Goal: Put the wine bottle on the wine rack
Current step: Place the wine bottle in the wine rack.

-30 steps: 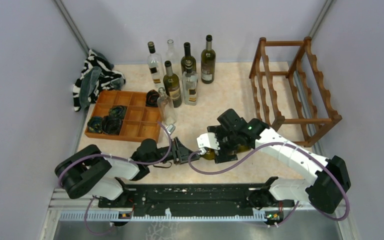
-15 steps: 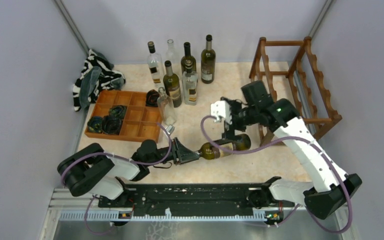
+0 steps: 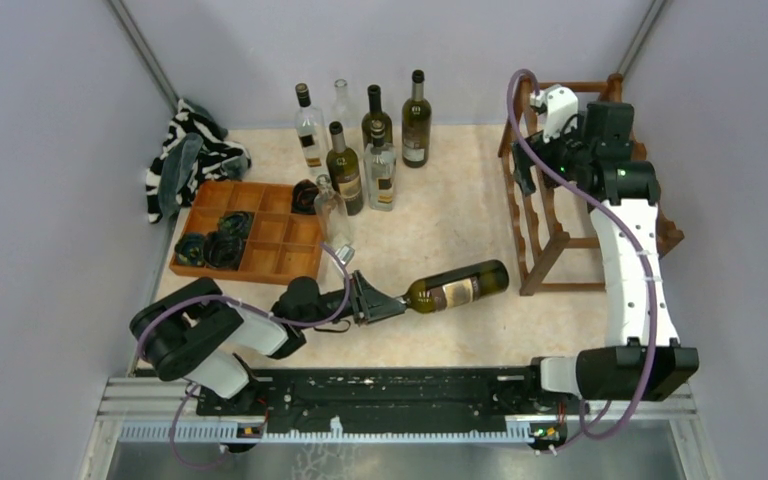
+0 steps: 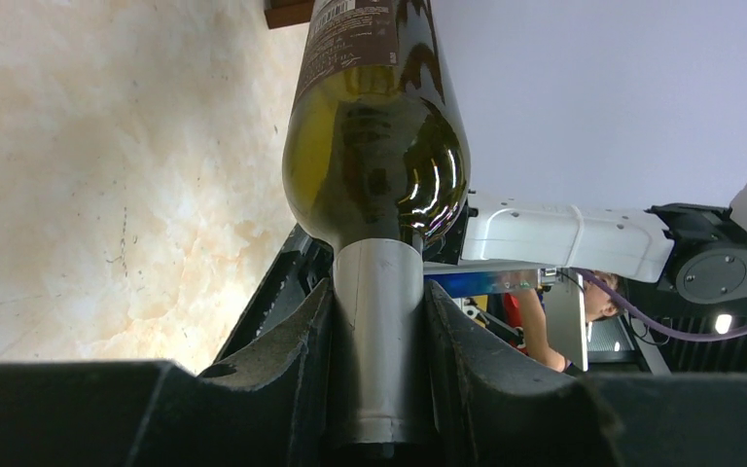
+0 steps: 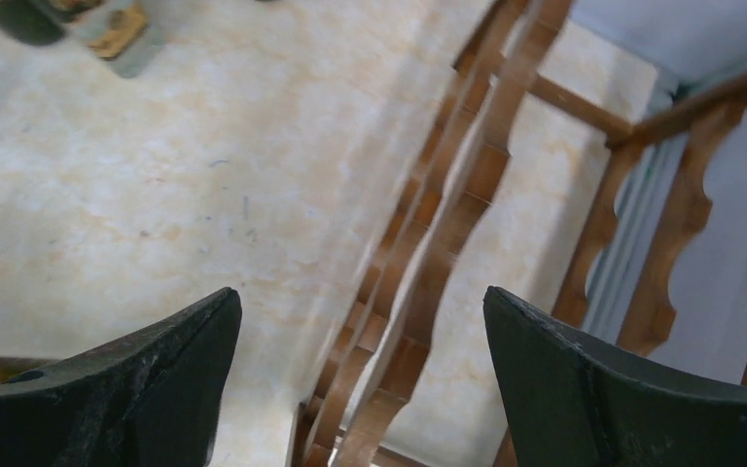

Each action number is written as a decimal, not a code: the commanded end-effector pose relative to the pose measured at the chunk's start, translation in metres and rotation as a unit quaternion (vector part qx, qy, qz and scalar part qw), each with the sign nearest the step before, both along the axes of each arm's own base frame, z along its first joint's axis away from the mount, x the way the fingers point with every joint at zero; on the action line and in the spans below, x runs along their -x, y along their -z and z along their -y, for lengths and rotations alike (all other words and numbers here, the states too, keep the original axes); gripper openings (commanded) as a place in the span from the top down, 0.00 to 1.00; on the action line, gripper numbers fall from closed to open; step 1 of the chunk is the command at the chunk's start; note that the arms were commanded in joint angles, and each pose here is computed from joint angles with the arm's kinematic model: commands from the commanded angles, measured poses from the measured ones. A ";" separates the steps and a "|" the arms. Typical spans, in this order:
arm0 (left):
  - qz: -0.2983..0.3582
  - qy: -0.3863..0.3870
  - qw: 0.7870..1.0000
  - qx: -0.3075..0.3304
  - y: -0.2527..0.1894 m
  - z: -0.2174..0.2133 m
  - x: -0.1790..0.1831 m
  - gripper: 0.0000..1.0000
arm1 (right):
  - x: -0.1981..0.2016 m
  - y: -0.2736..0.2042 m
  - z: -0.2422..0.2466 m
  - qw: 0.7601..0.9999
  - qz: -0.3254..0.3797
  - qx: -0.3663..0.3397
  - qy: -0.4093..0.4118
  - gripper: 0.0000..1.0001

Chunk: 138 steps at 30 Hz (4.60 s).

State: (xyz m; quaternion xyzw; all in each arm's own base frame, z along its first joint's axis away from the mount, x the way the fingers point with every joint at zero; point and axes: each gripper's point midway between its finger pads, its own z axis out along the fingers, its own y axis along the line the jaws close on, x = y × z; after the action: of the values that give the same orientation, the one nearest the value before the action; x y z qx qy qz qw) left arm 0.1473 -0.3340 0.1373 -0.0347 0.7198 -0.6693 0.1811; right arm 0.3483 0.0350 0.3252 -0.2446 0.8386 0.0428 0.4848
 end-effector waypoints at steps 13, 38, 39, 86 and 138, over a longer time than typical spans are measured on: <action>0.102 -0.006 0.989 0.111 -0.066 0.022 -0.015 1.00 | -0.035 0.069 0.043 0.988 -0.106 -0.005 0.112 0.43; 0.102 -0.011 0.987 0.126 -0.060 0.053 -0.017 1.00 | 0.003 0.068 -0.013 0.988 -0.135 -0.069 0.040 0.92; 0.101 -0.011 0.987 0.126 -0.059 0.055 -0.017 1.00 | 0.004 0.067 -0.017 0.988 -0.133 -0.070 0.038 0.92; 0.082 -0.071 0.988 0.110 -0.014 0.151 -0.066 1.00 | -0.003 0.073 -0.056 0.987 -0.120 -0.111 0.000 0.81; 0.038 -0.069 0.987 0.141 0.017 0.196 -0.158 1.00 | -0.007 0.077 -0.072 0.985 -0.109 -0.129 -0.020 0.80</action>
State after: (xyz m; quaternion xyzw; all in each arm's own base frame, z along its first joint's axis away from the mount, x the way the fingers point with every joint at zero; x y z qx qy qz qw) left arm 0.2736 -0.5363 0.0775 -0.0480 0.6664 -0.7208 0.1844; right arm 0.3648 0.0734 0.2439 -0.1638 0.8844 0.1169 0.4212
